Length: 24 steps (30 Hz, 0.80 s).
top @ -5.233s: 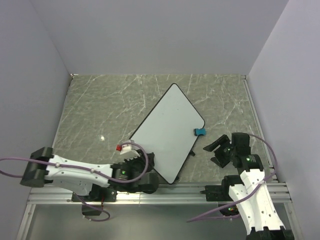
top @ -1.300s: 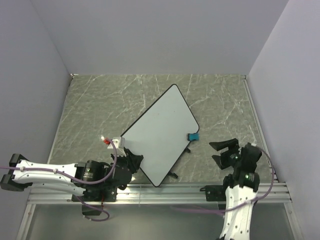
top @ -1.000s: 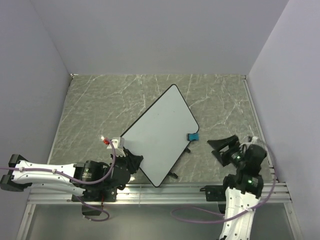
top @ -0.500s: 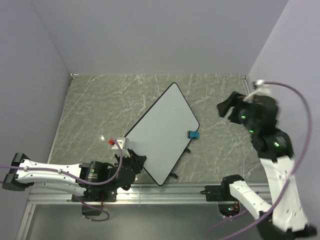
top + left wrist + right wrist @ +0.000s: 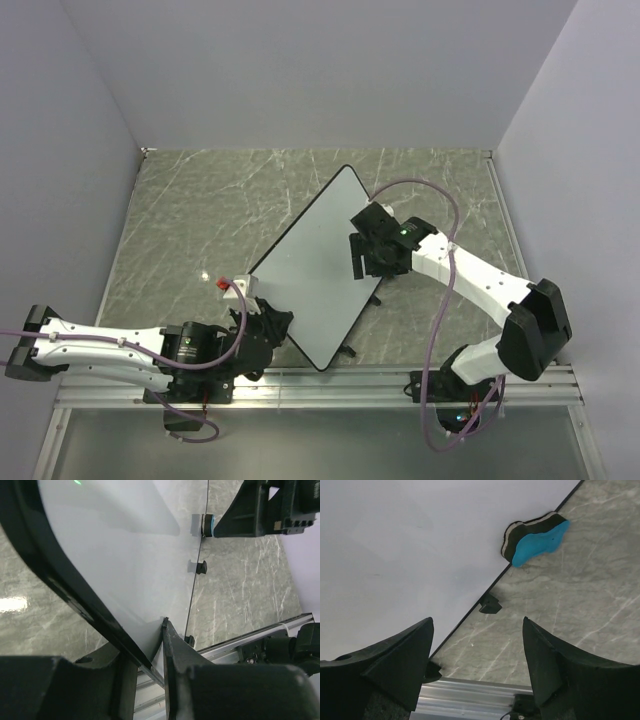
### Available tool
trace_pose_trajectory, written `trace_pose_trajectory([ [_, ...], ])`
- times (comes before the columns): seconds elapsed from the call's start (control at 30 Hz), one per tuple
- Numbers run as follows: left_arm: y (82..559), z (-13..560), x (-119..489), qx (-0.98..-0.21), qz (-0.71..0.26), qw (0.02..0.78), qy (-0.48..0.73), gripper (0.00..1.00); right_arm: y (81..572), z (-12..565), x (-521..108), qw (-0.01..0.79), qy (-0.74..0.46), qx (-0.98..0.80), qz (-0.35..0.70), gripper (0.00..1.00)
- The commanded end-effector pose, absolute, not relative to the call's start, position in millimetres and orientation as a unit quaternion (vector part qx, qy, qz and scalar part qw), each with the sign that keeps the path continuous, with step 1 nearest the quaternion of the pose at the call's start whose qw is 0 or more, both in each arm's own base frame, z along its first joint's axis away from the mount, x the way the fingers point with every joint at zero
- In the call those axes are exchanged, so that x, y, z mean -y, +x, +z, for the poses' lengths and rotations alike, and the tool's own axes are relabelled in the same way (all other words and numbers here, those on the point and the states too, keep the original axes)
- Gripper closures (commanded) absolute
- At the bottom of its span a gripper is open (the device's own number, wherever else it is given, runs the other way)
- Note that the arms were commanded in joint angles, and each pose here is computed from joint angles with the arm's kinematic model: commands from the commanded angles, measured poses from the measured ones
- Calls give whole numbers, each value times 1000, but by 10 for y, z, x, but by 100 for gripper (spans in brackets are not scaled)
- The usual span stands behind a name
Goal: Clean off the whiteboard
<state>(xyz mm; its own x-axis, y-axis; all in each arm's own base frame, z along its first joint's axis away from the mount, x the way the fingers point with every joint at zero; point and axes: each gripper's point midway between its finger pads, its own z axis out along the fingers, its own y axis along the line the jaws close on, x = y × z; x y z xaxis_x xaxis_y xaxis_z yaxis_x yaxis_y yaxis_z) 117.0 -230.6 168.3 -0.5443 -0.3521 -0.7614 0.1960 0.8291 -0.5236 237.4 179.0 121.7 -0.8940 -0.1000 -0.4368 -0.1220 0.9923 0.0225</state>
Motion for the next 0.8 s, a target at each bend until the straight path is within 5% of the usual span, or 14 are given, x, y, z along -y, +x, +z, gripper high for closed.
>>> trace_pose_trajectory([
  [0.0, 1199, 1494, 2017, -849, -203, 488, 8, 100, 2351, 1048, -1851, 204, -48, -977, 38, 21],
  [0.47, 1196, 1461, 1960, -855, -189, 484, 1, 100, 1926, 454, -1879, 142, 23, -985, 95, 24],
  [0.77, 1178, 1435, 1995, -860, -178, 479, 12, 100, 2230, 316, -1787, 186, 31, -981, 41, 27],
])
